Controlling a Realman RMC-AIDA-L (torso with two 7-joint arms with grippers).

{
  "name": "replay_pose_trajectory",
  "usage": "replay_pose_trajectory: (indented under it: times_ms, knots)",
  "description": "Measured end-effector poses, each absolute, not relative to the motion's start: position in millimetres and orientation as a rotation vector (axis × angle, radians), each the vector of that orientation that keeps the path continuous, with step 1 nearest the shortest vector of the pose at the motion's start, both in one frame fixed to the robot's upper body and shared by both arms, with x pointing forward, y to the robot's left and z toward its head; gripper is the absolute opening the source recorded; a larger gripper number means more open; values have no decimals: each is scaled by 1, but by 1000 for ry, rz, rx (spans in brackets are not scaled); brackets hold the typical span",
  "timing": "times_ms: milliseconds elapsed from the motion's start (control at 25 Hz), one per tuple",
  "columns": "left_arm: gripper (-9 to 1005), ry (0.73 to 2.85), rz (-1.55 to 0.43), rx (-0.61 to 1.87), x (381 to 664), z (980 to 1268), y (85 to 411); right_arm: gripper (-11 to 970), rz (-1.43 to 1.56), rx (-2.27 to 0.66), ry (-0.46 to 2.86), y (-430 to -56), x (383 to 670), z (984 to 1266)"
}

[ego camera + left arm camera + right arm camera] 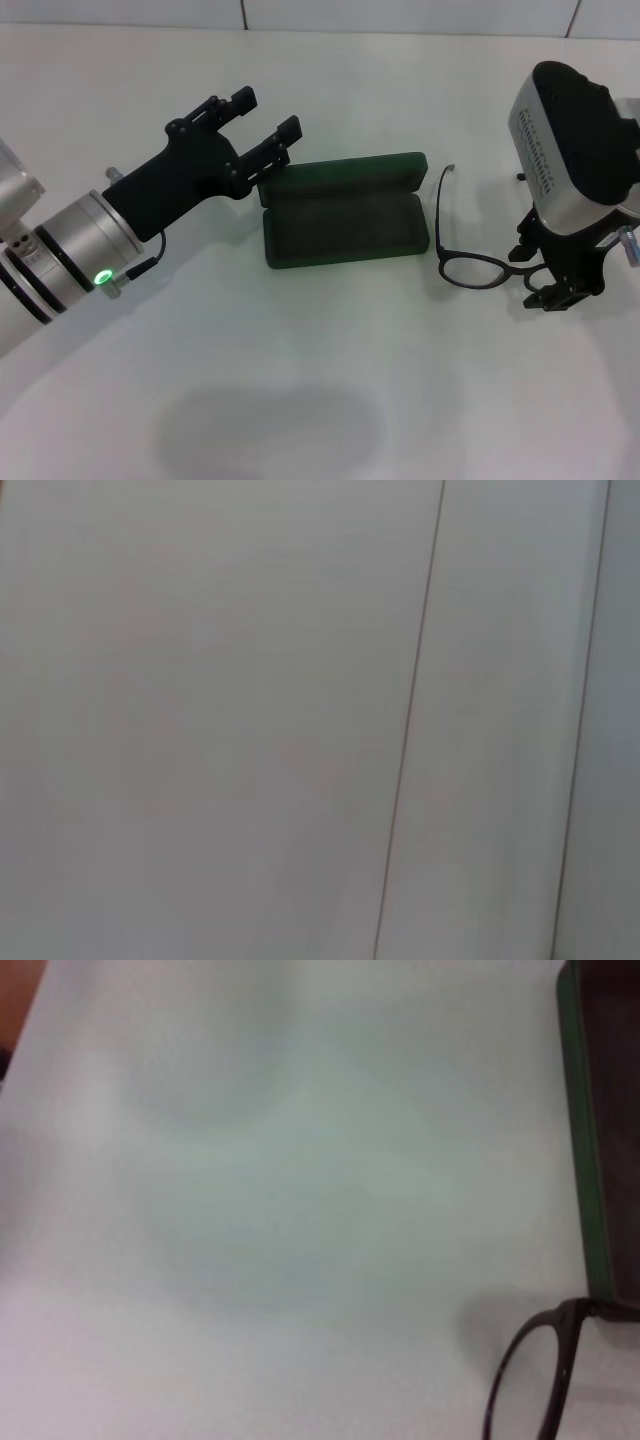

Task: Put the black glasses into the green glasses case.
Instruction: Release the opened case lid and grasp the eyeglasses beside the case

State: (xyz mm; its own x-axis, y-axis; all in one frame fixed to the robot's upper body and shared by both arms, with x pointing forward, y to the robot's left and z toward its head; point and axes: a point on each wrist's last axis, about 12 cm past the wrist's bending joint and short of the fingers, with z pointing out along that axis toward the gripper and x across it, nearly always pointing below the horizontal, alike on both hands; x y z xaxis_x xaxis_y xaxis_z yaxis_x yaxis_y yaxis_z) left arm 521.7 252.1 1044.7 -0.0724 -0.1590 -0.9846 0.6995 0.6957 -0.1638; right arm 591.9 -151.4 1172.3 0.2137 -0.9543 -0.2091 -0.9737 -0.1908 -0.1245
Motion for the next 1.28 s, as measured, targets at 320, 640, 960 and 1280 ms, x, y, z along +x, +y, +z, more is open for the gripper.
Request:
replay_pose_trajectory:
  times_ms: [320,640,960,1280]
  knots:
    - [723,1489,-749,471,523,1044,251,510,79,-2268,1818,-147,593,1164]
    - [721,1485,-748,474,523,1045,251,480,58,-2262,1804,-145,594,1155]
    - [719,1477,-753,487,527,1048,248,373,66,-2246,1812,-145,595,1151]
    - [717,1481,-752,495,530,1048,246,294,87,-2239,1818,-144,595,1149]
